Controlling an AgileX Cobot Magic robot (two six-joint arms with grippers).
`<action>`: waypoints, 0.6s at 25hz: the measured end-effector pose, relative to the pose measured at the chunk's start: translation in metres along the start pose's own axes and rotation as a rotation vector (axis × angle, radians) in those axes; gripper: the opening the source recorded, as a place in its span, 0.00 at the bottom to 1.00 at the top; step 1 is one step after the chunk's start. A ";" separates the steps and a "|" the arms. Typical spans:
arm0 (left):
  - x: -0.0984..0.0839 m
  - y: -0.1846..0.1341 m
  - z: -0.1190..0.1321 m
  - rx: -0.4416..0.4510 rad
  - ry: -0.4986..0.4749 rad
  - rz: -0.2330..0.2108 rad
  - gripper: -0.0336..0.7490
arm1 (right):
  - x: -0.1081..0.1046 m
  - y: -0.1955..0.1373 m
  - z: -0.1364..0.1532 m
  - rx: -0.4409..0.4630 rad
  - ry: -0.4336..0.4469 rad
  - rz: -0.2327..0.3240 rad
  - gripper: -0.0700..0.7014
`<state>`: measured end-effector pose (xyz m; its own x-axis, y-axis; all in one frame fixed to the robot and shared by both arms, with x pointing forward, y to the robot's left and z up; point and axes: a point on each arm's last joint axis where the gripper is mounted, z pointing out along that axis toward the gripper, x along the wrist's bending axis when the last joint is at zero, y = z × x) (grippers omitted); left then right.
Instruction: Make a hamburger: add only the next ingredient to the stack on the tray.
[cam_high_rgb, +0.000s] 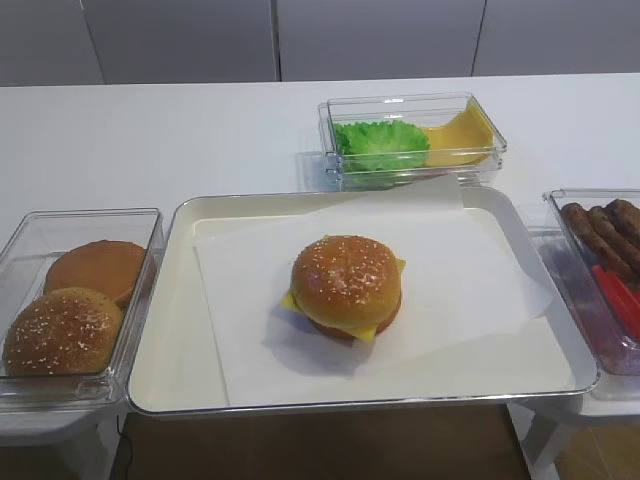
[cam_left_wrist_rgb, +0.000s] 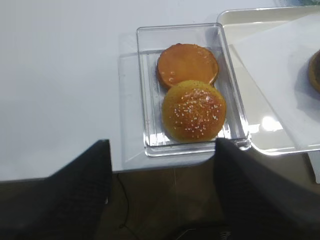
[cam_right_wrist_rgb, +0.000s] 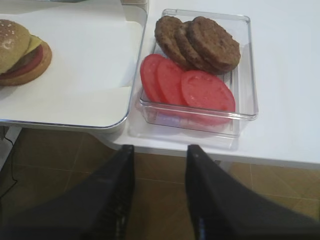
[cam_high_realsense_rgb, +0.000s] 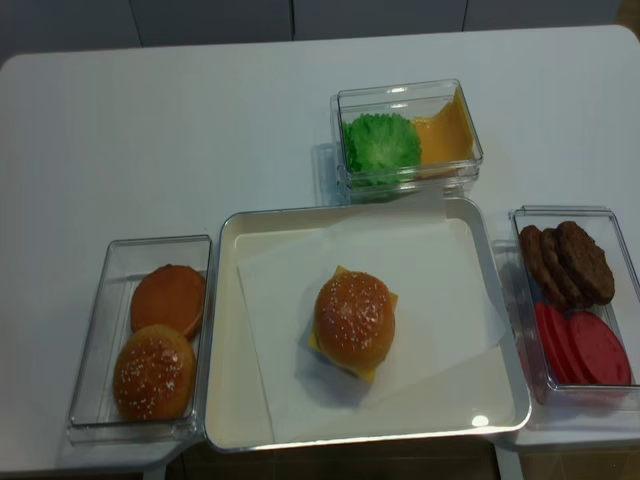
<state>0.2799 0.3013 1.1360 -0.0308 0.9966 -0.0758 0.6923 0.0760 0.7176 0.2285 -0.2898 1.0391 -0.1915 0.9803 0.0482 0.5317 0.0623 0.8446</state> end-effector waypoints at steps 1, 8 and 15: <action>0.001 -0.006 0.000 -0.001 0.000 -0.002 0.65 | 0.000 0.000 0.000 0.000 0.000 0.000 0.43; 0.007 -0.047 -0.004 -0.070 -0.011 -0.007 0.64 | 0.000 0.000 0.000 0.000 0.000 0.000 0.43; 0.013 -0.080 -0.008 -0.164 -0.025 -0.012 0.63 | 0.000 0.000 0.000 0.000 0.000 0.000 0.43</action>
<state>0.2184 0.3081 1.0830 -0.0190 0.9947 -0.1010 0.5653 0.0940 0.8195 0.2285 -0.2898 1.0391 -0.1915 0.9803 0.0482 0.5317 0.0623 0.8446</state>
